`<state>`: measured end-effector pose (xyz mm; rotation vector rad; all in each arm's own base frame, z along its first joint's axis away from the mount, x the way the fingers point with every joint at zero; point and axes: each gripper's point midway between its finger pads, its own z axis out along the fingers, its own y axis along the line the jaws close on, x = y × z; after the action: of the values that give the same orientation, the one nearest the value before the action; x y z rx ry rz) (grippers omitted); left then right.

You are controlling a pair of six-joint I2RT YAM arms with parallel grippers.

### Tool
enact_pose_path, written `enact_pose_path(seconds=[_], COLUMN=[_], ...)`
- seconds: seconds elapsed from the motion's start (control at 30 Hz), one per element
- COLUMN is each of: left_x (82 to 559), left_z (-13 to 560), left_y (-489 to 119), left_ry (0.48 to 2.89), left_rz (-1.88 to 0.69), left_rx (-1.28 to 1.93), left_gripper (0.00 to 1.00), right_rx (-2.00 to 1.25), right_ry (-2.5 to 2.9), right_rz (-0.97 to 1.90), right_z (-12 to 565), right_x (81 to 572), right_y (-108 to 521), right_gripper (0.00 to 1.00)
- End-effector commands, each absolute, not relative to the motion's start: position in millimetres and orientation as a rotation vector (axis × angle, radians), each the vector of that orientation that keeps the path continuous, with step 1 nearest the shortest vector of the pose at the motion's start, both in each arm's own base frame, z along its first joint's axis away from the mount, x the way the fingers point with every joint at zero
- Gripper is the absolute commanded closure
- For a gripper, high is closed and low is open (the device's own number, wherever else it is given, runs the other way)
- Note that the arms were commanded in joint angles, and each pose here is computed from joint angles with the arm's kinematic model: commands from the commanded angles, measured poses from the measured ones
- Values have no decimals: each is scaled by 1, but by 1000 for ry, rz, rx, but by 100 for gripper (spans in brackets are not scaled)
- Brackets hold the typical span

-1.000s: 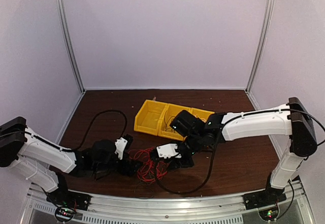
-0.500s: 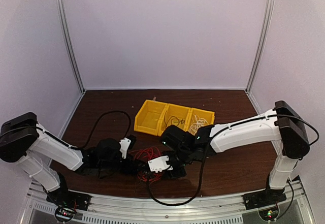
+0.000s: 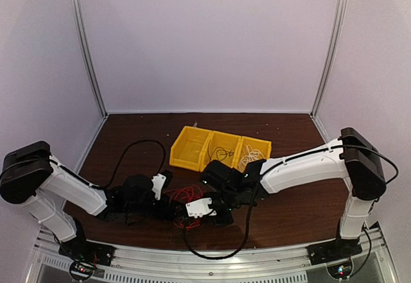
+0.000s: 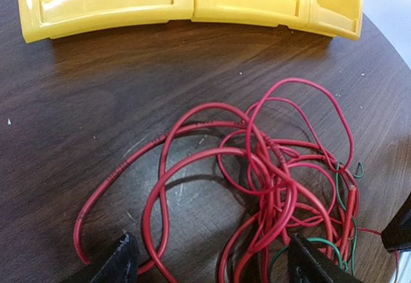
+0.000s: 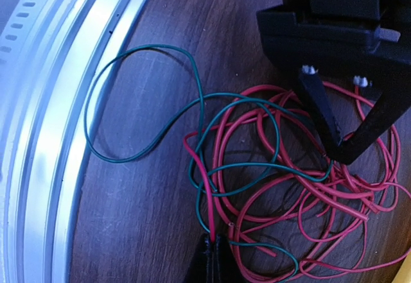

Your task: Untangle the cables

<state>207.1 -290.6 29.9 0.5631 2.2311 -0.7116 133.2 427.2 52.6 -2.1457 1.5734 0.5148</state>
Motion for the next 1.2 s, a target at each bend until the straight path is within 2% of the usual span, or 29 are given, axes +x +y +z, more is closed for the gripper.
enact_pose_path(seconds=[0.0, 0.23, 0.57, 0.7, 0.87, 1.17], left_x=[209, 209, 210, 213, 215, 222], left_z=[30, 25, 11, 8, 9, 37], left_y=[-294, -292, -293, -293, -293, -291], left_ry=[2228, 2240, 2262, 2272, 2274, 2229], left_rz=[-734, -720, -697, -680, -659, -631], left_rx=[550, 554, 565, 573, 580, 566], left_gripper=[19, 19, 18, 19, 19, 20], right_rx=[-2139, -2119, -1714, -1565, -1445, -1338], right_ry=[1496, 1394, 1131, 1033, 986, 950], right_rz=[599, 725, 772, 757, 731, 650], right_z=[96, 183, 430, 502, 546, 580], right_x=[124, 113, 166, 175, 193, 207], right_y=[437, 438, 429, 408, 385, 365], right_gripper=[100, 100, 100, 100, 100, 100])
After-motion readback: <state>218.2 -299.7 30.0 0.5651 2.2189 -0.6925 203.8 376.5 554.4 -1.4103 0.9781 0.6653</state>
